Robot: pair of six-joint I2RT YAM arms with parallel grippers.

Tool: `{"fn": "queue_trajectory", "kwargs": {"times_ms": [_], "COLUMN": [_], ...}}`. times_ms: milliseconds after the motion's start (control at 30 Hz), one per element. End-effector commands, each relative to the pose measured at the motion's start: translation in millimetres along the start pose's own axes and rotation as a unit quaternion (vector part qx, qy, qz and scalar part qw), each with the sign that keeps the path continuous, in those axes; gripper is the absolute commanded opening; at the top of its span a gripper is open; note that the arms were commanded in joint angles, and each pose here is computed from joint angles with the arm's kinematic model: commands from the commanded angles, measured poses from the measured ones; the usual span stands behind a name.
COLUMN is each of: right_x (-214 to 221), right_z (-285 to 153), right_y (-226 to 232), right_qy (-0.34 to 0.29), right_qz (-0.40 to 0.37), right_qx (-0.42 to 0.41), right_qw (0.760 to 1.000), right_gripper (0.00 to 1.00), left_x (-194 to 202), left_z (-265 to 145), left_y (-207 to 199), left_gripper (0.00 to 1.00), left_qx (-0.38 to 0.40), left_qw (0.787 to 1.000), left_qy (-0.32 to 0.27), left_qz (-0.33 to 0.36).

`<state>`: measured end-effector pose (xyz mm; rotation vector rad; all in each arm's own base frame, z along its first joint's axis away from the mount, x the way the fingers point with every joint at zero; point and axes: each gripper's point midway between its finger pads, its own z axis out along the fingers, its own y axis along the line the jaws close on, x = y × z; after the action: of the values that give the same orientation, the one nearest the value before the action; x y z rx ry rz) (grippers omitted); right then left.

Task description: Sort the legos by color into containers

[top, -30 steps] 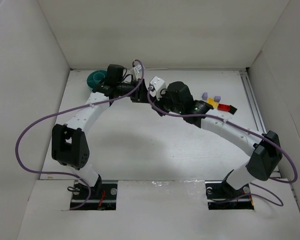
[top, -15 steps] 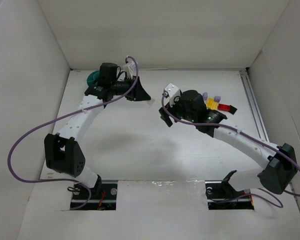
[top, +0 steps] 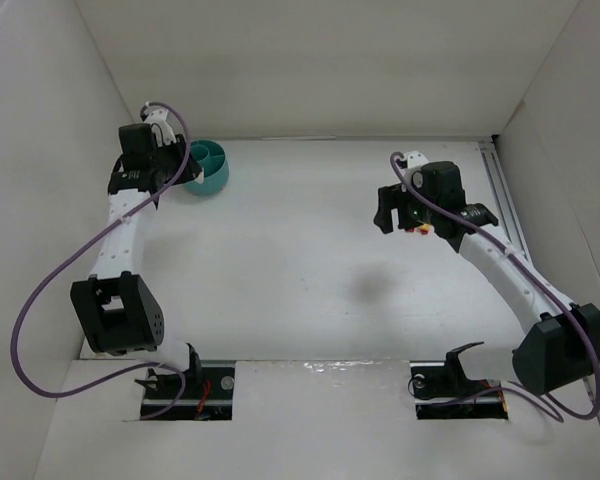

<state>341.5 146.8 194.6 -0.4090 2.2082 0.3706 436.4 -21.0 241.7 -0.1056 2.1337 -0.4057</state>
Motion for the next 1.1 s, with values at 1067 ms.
{"fn": "queue_trajectory", "kwargs": {"times_ms": [1067], "right_x": [-28.5], "right_z": [-11.0], "right_y": [4.2], "right_qy": [-0.019], "right_qz": [0.045], "right_qx": [-0.019], "right_qw": [0.999], "right_gripper": [0.85], "left_x": [-48.5], "left_z": [68.7], "left_y": [95.7], "left_gripper": [0.0], "left_qx": [-0.245], "left_qw": [0.933], "left_qy": [-0.106], "left_qz": [-0.24]}}
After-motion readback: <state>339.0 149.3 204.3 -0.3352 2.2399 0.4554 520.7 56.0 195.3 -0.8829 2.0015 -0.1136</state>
